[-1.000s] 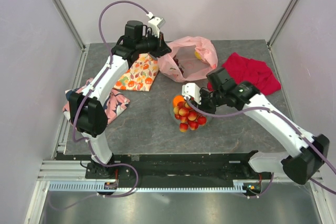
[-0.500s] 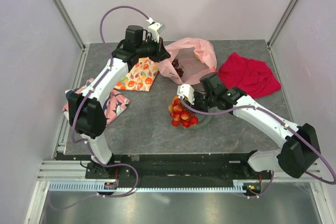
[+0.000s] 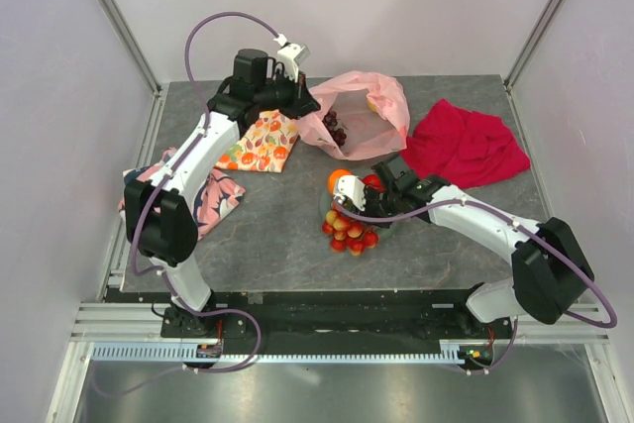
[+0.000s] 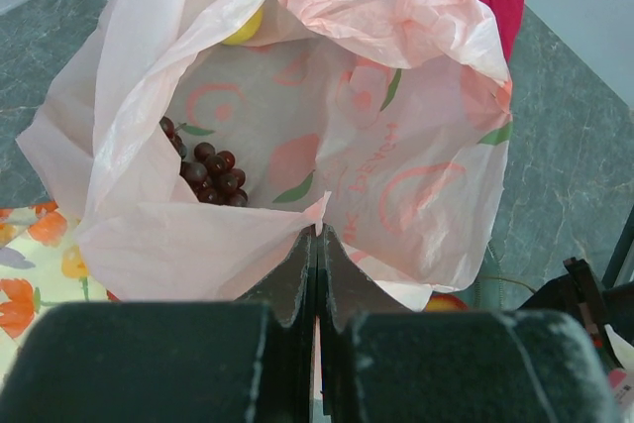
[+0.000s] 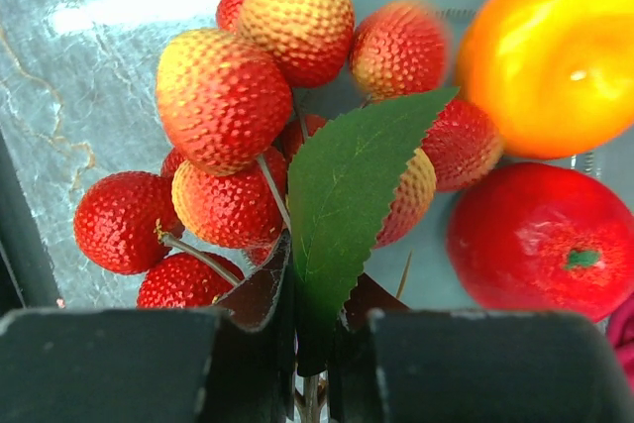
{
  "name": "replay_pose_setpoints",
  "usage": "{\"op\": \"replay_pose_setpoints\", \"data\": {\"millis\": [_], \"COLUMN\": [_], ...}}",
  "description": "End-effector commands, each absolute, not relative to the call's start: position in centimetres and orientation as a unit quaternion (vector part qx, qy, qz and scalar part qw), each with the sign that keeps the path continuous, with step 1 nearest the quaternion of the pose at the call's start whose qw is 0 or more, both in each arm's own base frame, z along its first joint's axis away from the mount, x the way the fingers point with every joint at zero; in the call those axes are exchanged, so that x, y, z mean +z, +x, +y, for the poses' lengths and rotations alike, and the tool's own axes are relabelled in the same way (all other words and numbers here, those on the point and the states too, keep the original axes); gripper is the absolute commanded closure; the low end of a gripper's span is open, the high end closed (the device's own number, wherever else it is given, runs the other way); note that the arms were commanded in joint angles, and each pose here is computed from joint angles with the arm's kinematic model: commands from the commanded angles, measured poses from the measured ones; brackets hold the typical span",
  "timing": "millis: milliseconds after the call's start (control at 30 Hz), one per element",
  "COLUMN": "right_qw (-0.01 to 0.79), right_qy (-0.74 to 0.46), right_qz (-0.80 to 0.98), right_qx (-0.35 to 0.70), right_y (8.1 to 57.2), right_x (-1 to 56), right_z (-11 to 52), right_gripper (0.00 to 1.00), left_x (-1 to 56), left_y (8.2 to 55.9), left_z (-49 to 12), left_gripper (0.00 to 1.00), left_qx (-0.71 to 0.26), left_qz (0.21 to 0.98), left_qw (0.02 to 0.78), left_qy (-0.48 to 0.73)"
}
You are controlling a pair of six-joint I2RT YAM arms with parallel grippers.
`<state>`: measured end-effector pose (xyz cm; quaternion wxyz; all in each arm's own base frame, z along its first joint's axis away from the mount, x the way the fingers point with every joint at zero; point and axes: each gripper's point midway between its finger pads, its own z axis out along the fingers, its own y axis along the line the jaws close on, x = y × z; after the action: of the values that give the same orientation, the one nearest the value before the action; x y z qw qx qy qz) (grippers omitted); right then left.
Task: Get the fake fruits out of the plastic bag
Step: Place the fake fruit on the plate.
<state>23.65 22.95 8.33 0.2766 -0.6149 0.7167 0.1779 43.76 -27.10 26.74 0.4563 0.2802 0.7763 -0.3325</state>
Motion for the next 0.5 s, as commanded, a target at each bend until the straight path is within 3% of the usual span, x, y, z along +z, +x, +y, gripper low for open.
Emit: {"op": "replay_pose_setpoints", "data": {"millis": [0,467], "right_qw": [0.305,0.323], "right_qy": [-0.608,-0.607], "right_qz": [0.712,0.7], "right_qx": [0.174,0.191], "right_y": [24.7,23.9], "right_x": [9.1,13.1], "right_z": [23.5,23.5], "right_gripper": [0.9,0.9], "left_x": [29.4,30.1], "left_y": [42.7,41.7], "left_z": [-26.9,-27.5], "left_gripper": [0.98,0.98], "left_qx": [-0.339,-0.344], "left_qz": [0.754,0.746], "left_qw": [0.48,0.483], "left_qy": [0.294,0.302]}}
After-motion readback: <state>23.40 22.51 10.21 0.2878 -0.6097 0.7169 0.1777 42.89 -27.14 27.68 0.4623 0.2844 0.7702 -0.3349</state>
